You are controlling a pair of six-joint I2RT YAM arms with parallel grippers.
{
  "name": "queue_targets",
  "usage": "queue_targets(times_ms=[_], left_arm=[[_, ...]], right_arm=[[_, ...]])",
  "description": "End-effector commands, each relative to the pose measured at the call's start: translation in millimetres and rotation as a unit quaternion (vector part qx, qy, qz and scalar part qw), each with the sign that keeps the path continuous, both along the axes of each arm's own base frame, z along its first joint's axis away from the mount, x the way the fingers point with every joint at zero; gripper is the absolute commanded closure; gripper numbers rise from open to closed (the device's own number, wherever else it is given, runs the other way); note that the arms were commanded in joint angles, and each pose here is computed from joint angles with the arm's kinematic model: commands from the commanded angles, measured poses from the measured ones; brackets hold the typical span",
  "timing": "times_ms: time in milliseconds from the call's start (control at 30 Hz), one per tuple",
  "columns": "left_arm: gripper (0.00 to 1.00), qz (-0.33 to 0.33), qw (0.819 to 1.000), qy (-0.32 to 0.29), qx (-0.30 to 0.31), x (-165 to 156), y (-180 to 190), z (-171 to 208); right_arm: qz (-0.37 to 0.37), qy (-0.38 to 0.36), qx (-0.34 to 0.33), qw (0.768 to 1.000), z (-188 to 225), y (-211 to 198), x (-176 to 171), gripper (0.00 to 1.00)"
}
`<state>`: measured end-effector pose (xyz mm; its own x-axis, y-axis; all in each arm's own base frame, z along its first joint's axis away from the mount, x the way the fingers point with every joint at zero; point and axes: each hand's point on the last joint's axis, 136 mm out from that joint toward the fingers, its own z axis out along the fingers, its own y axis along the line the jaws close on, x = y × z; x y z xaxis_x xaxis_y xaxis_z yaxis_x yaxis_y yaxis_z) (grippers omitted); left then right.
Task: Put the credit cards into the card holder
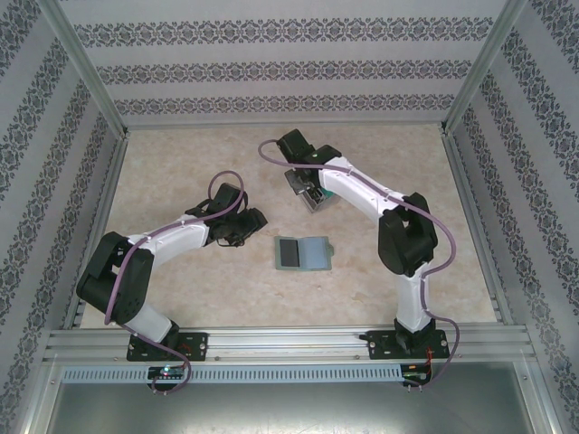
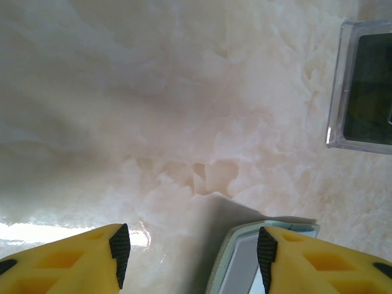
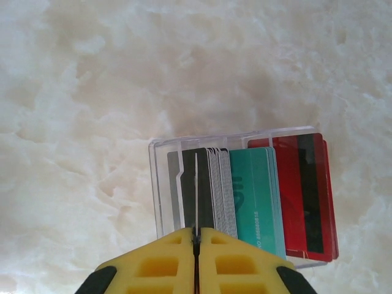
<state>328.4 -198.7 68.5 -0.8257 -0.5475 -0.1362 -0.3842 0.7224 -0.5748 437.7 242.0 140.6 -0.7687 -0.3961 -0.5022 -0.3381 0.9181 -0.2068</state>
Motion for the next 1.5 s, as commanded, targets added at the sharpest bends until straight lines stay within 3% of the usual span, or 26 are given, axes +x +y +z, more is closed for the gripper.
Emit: queue_targets(times_ms=[0,133,267,400,600,767,900,1000,1233,1467], left_arm=[[0.41,-0.006,0.999,-0.028,-0.017,13.6,-3.9,19.8],[0.39,-0.016,0.995,-0.082,-0.049,23.7,-8.2,52.0],[0.29,-0.049,0.982,-0.147,-0.104,30.4,-21.9,97.1],[0.22,-0.092,0.962,-0.189,-0.173,31.7,-43.1,137.9],[0.19,-0.13,0.935,-0.215,-0.249,34.4,-65.3,176.2],[0.16,-0.161,0.913,-0.22,-0.302,35.4,-81.1,197.1],[0.17,-0.163,0.912,-0.212,-0.313,38.3,-84.7,196.8],[0.23,-0.166,0.907,-0.21,-0.324,38.3,-87.2,200.1],[0.66,-0.139,0.902,-0.181,-0.366,39.6,-88.7,206.1],[0.88,-0.091,0.913,-0.125,-0.377,41.0,-84.7,197.9]], right_arm=[[-0.021,0.01,0.07,0.997,21.5,-0.5,-13.4,0.94],[-0.032,0.023,0.229,0.973,57.9,8.1,-31.1,0.94],[-0.027,0.055,0.423,0.904,98.4,18.3,-54.7,0.95],[-0.035,0.091,0.541,0.835,118.3,13.2,-68.1,0.96],[-0.036,0.122,0.609,0.783,131.5,7.4,-81.5,0.96],[-0.026,0.148,0.624,0.767,129.5,9.4,-90.7,0.96],[-0.024,0.152,0.637,0.756,128.9,10.4,-92.5,0.95],[-0.02,0.166,0.644,0.746,127.8,14.8,-93.3,0.95],[-0.078,0.195,0.646,0.734,107.3,10.4,-86.0,0.91],[-0.131,0.222,0.659,0.706,97.2,9.4,-77.9,0.85]])
